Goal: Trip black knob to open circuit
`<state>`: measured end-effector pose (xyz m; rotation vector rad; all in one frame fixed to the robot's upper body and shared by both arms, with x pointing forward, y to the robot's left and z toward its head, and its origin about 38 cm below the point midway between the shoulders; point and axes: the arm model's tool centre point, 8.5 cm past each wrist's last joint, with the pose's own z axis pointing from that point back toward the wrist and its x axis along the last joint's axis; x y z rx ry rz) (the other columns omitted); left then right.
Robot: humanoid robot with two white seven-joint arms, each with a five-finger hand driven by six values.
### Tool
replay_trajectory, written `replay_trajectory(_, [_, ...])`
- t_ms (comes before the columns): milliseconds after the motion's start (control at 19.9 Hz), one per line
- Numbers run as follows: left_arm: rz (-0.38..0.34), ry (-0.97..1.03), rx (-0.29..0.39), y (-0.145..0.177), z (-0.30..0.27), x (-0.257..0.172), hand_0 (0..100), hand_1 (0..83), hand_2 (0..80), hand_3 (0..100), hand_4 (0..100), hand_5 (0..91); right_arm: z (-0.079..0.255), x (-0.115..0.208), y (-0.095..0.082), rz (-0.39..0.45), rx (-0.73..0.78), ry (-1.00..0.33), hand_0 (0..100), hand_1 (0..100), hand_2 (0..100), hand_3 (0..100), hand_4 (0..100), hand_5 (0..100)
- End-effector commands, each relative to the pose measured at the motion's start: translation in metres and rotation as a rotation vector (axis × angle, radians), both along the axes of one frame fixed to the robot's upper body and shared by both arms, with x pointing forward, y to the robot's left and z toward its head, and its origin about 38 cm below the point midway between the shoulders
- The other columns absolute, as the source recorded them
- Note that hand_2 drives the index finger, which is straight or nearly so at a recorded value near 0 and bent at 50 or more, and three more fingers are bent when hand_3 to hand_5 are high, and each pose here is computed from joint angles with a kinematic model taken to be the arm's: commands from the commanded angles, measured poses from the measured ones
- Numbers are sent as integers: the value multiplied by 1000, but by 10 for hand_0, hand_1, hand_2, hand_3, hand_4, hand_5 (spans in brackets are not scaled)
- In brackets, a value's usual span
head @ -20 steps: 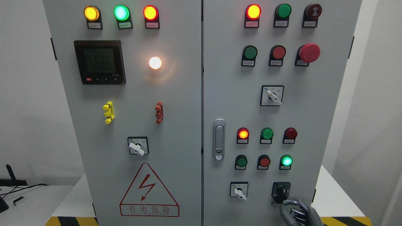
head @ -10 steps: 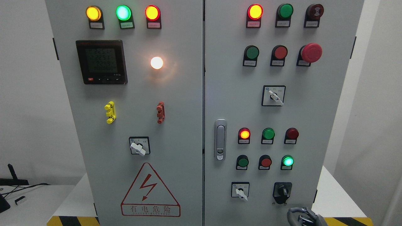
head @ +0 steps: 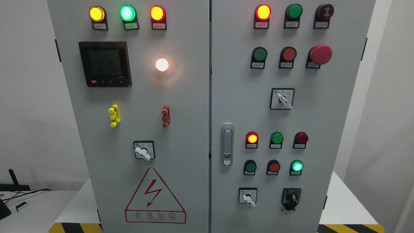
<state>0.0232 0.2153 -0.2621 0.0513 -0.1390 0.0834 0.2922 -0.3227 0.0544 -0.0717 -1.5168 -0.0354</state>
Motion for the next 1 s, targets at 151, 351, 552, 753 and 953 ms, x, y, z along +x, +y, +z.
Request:
replay_trajectory(151, [-31, -1, -2, -1, 0, 0, 120, 389, 0, 0, 0, 0, -9, -133, -45, -84, 22, 62, 132, 72, 319, 490, 440, 413])
replay_trajectory(351, [-31, -1, -1, 0, 0, 0, 120, 389, 0, 0, 0, 0, 6, -144, -40, -67, 3, 10, 74, 69, 256, 434, 375, 369])
replay_trajectory(552, [-31, -1, -1, 0, 0, 0, 120, 389, 0, 0, 0, 0, 21, -141, -34, -55, 2, -26, 49, 45, 212, 379, 331, 335])
replay_trajectory(753, [-31, -1, -1, 0, 0, 0, 120, 389, 0, 0, 0, 0, 25, -139, -27, -54, 20, -41, 27, 15, 118, 196, 185, 235])
replay_trajectory(953, [-31, -1, -2, -1, 0, 0, 120, 389, 0, 0, 0, 0, 27, -139, -23, -52, 29, -48, 11, 0, 76, 101, 118, 167])
